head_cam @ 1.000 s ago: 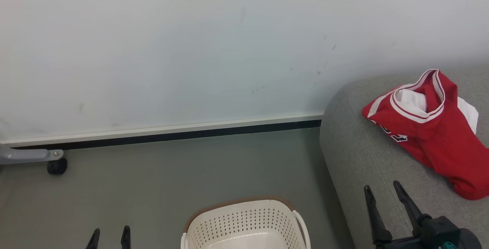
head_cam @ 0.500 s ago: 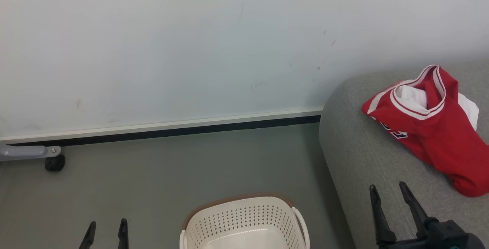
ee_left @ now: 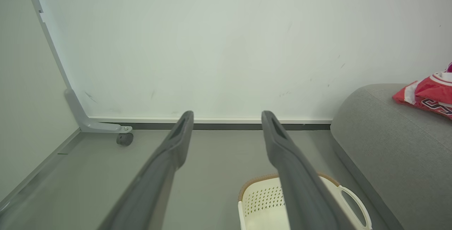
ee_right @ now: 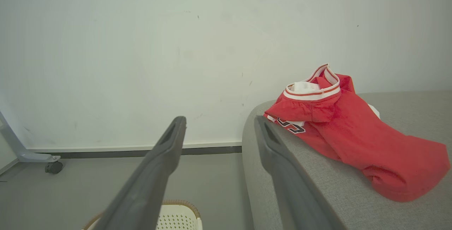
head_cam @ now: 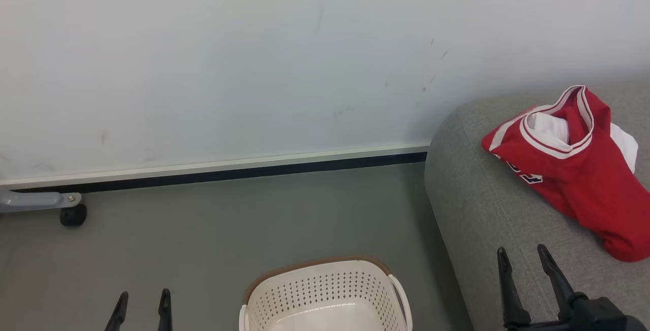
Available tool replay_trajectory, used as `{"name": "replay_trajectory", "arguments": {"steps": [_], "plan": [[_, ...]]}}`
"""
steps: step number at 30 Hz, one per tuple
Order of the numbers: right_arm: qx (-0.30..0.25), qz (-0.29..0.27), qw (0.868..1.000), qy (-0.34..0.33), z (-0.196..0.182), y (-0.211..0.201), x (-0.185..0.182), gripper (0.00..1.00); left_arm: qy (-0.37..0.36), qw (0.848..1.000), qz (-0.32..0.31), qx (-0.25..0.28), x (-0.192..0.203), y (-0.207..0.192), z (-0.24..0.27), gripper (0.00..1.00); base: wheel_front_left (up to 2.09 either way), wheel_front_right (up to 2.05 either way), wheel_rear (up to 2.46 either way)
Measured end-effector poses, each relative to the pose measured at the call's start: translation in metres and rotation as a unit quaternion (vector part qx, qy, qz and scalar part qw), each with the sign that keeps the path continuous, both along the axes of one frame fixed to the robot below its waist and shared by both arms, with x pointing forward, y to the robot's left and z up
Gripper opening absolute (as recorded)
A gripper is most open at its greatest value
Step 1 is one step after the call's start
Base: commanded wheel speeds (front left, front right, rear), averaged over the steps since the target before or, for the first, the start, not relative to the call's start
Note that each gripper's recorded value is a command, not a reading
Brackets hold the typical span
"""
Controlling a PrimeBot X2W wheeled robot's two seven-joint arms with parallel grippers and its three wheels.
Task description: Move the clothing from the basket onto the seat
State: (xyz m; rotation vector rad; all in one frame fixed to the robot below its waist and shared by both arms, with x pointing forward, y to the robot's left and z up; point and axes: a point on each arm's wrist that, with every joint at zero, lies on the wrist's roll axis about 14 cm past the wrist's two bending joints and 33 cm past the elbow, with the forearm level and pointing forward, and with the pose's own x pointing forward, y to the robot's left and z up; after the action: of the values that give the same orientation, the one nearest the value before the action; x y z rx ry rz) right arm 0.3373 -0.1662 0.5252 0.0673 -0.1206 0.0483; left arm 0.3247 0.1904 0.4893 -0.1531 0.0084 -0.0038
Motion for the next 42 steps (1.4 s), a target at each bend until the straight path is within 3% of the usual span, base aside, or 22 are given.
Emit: {"name": "replay_trajectory", "arguments": {"steps": [12,13,22,42], "plan": [[0.001,0.000,1.000,0.001,-0.001,0.002,-0.001,1.00,-0.003,1.000,0.001,0.007,-0.002,0.001,0.001,1.00,0.00,0.00,0.00],[0.001,0.000,1.000,0.001,-0.001,0.002,-0.001,0.00,-0.003,1.000,0.002,0.007,-0.003,0.001,0.001,0.00,0.00,0.00,0.00],[0.016,-0.004,0.999,0.044,-0.026,0.002,-0.008,0.00,0.033,0.999,0.007,-0.016,-0.009,-0.001,-0.019,0.00,0.00,0.00,0.00],[0.152,-0.029,0.983,0.096,-0.042,-0.013,0.001,0.00,0.073,0.987,0.034,-0.140,-0.002,0.006,-0.032,0.00,0.00,0.00,0.00]]}}
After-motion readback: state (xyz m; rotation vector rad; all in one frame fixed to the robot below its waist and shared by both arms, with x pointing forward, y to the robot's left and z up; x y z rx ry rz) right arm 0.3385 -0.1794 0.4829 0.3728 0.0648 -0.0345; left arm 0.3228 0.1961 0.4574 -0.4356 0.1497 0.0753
